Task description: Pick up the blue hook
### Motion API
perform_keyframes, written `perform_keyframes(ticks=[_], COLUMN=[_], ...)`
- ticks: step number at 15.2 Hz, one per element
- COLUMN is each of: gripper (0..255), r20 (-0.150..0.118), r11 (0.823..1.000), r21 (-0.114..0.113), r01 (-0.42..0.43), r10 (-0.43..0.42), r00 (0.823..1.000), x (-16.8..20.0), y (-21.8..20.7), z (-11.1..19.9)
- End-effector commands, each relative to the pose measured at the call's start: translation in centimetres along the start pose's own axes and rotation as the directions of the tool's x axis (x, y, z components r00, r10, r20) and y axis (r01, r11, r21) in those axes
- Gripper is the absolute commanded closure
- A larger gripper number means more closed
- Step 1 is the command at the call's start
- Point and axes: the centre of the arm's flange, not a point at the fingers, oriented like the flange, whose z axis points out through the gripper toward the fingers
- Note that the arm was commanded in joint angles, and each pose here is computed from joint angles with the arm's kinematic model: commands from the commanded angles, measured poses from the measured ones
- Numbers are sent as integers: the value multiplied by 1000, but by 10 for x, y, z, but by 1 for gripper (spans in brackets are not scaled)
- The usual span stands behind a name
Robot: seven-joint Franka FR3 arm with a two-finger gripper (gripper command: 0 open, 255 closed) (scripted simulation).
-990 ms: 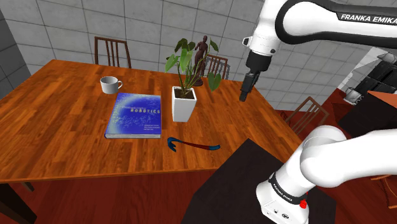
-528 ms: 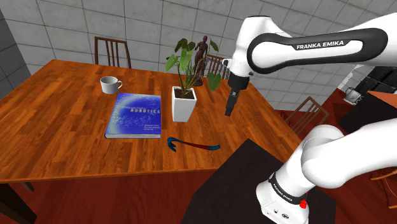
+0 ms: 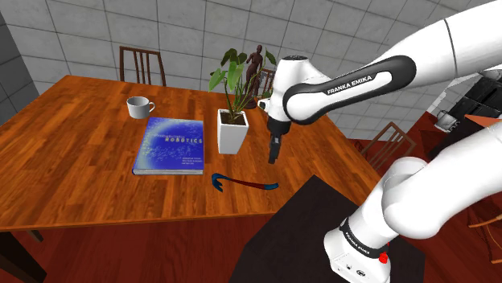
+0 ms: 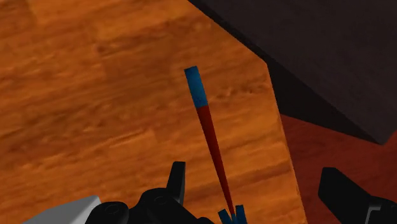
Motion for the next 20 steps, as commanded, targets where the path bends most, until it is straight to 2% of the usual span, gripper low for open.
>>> perform_keyframes(ticks=[1, 6, 11, 20], gripper=[0, 0, 0, 0], r20=[3, 16, 31, 32], r11=[998, 982, 948, 947], r21=[-6, -18, -28, -28], r01=[56, 189, 318, 319], r10=[-56, -189, -318, -318], r00=[998, 982, 948, 947], x=[12, 42, 72, 76], y=[0, 1, -2, -1], z=[25, 85, 144, 185])
